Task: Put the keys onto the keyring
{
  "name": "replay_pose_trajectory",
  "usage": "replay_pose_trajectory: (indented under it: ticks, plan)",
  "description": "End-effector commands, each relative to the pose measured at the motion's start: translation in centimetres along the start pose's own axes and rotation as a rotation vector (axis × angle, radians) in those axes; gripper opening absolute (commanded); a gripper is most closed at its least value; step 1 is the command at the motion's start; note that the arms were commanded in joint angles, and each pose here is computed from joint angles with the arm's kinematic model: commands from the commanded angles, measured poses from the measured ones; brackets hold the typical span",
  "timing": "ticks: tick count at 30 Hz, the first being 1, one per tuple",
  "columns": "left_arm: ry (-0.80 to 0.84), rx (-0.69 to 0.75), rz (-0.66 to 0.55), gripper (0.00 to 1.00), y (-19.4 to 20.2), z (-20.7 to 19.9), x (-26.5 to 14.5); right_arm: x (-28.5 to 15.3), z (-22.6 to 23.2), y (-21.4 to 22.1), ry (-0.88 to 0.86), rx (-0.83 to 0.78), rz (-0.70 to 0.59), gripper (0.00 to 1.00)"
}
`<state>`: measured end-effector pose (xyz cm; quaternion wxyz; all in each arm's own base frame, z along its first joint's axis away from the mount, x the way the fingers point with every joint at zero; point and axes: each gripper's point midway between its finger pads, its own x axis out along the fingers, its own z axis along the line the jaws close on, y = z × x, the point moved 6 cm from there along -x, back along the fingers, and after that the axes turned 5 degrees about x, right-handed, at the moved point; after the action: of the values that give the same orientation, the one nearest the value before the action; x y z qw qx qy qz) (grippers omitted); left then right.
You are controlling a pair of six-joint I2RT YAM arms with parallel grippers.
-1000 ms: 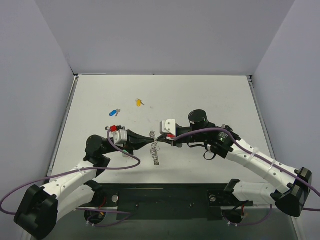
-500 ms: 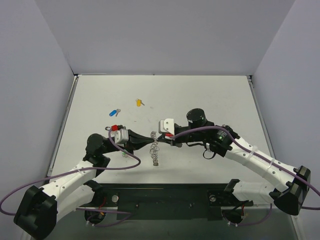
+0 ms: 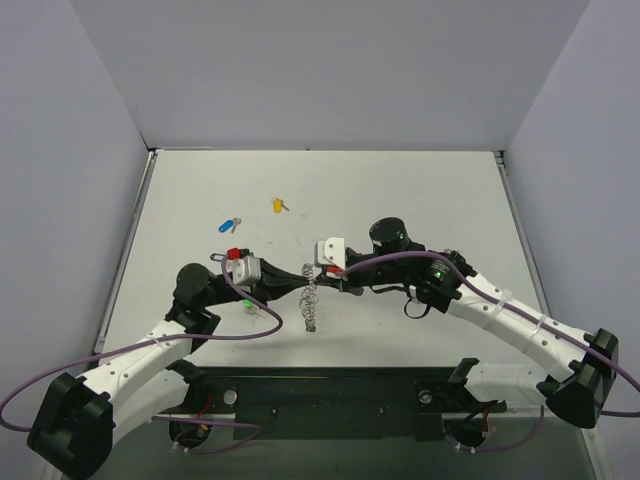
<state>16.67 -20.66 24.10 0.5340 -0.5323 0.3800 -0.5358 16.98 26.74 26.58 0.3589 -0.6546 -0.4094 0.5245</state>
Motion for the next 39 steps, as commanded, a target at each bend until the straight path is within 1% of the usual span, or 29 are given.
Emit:
replay_pose_trajectory:
  ticks: [1,16,39]
  plan:
    - [-0.003,0.083,-0.046,0.0,-2.5,0.7,0.6,0.2,0.2,-2.8,-0.035,-0.024,-0.082,0.0]
    - [-0.026,0.055,-0.009,0.0,-2.4,1.1,0.7,0.6,0.5,-2.7,-0.04,-0.043,-0.054,0.0]
    - [-0.121,-0.049,-0.025,0.0,-2.9,2.2,0.9,0.0,0.6,-1.4,-0.029,-0.104,0.0,0.0]
